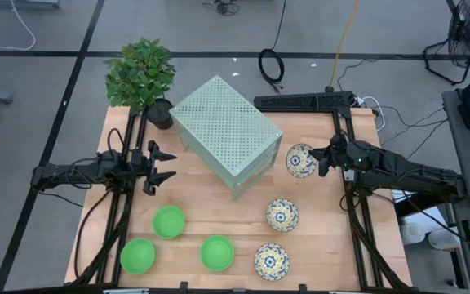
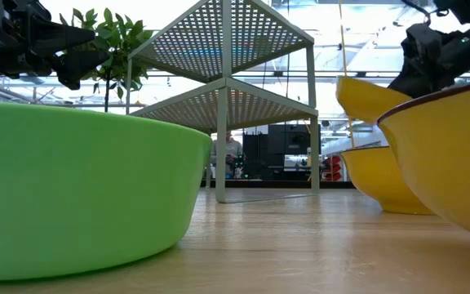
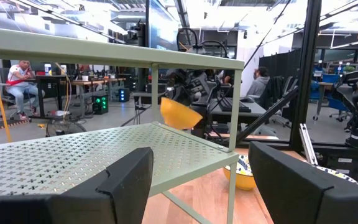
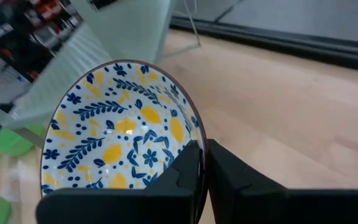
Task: Pick & Place Mini bowls
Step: Put the top yellow patterned bowl on the shelf
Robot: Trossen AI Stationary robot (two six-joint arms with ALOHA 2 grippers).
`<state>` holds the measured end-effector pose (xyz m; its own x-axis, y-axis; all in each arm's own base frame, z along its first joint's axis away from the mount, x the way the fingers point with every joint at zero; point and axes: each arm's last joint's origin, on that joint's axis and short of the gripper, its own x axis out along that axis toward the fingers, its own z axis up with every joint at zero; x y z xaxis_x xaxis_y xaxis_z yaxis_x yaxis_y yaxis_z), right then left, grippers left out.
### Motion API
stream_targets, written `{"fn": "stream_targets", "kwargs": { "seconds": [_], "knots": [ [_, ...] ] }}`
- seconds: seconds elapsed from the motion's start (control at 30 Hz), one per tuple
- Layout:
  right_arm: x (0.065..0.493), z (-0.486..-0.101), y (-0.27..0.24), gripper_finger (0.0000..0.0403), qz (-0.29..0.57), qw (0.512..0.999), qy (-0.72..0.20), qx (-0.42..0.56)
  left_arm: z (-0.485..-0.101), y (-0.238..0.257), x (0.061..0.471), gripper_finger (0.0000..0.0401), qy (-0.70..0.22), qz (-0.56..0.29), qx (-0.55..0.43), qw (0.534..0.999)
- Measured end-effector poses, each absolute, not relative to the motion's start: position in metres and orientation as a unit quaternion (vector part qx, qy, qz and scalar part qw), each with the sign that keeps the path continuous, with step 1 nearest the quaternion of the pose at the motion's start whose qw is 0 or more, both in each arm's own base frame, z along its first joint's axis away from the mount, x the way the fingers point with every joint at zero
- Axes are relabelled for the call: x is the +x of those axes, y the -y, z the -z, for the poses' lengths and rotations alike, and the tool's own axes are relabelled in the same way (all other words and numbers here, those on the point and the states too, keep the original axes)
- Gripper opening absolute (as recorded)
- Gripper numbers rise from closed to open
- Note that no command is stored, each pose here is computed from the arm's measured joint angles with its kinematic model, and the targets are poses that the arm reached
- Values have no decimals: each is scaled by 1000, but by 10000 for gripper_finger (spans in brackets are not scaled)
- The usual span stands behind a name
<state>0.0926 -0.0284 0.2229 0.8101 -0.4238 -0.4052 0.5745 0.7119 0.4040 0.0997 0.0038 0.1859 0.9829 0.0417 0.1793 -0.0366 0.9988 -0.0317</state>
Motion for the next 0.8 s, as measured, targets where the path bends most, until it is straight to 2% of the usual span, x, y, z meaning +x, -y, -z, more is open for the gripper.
{"fn": "stream_targets", "kwargs": {
  "seconds": [0.8],
  "knots": [
    [98,-241,30,11,249,932,-52,256,-186,-4,100,269,90,-20,-14,996]
  ]
}}
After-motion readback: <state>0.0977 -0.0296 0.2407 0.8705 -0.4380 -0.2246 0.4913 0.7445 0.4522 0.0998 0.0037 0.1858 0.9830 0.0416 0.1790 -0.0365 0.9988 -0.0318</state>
